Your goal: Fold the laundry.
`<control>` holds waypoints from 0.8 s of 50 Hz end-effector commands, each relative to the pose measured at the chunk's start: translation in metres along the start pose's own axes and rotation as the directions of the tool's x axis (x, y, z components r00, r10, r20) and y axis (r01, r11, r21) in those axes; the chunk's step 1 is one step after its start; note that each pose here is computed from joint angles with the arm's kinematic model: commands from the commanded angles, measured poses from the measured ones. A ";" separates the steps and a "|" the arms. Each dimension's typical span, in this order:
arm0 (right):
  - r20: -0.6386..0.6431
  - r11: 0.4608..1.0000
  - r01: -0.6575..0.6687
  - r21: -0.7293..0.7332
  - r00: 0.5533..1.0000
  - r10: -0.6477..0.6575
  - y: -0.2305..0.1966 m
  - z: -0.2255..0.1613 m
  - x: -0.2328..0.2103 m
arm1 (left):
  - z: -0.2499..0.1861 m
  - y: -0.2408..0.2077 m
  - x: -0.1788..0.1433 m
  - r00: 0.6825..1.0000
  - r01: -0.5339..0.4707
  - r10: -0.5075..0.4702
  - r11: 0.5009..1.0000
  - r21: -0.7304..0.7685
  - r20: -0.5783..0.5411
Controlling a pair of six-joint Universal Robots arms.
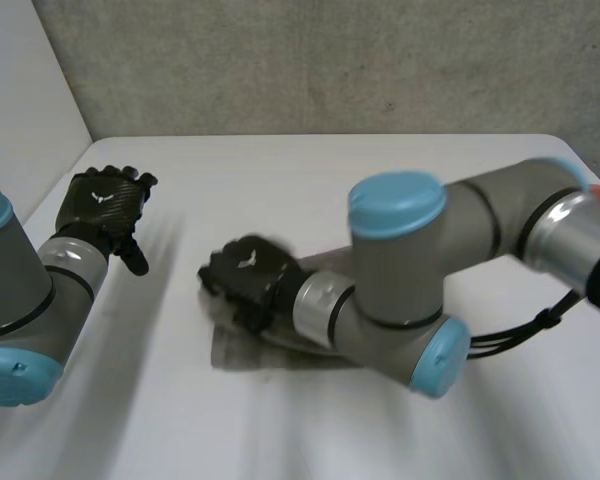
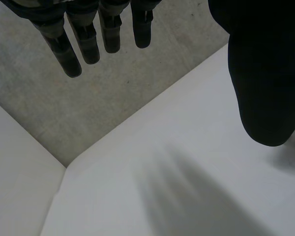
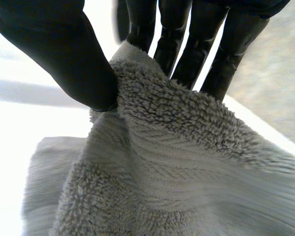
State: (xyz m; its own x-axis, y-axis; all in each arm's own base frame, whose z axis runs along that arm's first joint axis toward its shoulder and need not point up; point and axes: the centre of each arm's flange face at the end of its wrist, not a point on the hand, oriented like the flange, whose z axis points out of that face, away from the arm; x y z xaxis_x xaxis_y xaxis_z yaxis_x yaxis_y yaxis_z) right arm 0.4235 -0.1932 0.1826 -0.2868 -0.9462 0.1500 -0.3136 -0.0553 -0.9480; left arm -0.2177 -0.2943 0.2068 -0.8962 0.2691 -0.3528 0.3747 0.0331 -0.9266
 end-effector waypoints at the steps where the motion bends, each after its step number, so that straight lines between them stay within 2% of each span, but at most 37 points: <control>1: 0.018 0.999 0.024 -0.048 1.000 -0.023 0.016 0.001 -0.012 | -0.002 0.003 0.007 1.000 0.000 0.000 1.000 -0.009 -0.021; 6: -0.104 1.000 0.007 -0.006 0.995 -0.008 -0.012 -0.020 0.013 | -0.012 -0.005 0.030 0.996 -0.008 0.010 1.000 0.026 -0.091; 9: -0.184 0.999 -0.026 -0.027 0.983 0.021 -0.010 -0.033 0.031 | -0.016 -0.010 0.044 0.990 -0.007 0.014 0.999 0.053 -0.138; 15: -0.307 0.978 -0.143 -0.152 0.947 0.090 0.029 -0.074 0.050 | -0.034 -0.018 0.087 0.960 0.001 0.026 0.995 0.097 -0.280; 21: -0.438 0.961 -0.202 -0.187 0.893 0.102 0.071 -0.107 0.073 | -0.033 0.012 0.126 0.931 -0.036 0.043 0.999 0.026 -0.363; 24: -0.468 0.965 -0.185 -0.184 0.880 0.080 0.079 -0.114 0.075 | -0.029 0.023 0.131 0.932 -0.058 0.053 0.998 -0.003 -0.358; 28: -0.504 0.962 -0.152 -0.226 0.864 0.018 0.094 -0.125 0.082 | -0.015 0.030 0.125 0.962 -0.073 0.059 0.996 -0.041 -0.267; 32: -0.494 0.959 -0.120 -0.256 0.869 -0.022 0.098 -0.127 0.084 | -0.012 0.031 0.117 0.980 -0.100 0.087 0.993 -0.066 -0.181; 40: -0.487 0.952 -0.114 -0.284 0.873 -0.041 0.106 -0.125 0.083 | -0.025 0.023 0.112 0.979 -0.128 0.118 0.990 -0.052 -0.163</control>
State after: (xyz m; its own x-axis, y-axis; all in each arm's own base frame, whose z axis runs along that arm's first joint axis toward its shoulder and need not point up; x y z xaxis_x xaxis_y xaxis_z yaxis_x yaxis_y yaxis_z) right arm 0.2526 -0.2379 0.1346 -0.6884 -0.6599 0.3010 -0.5084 0.1430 -0.8491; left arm -0.3082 -0.2470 0.1380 -0.7952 0.4409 -0.4164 0.4914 0.0661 -0.8684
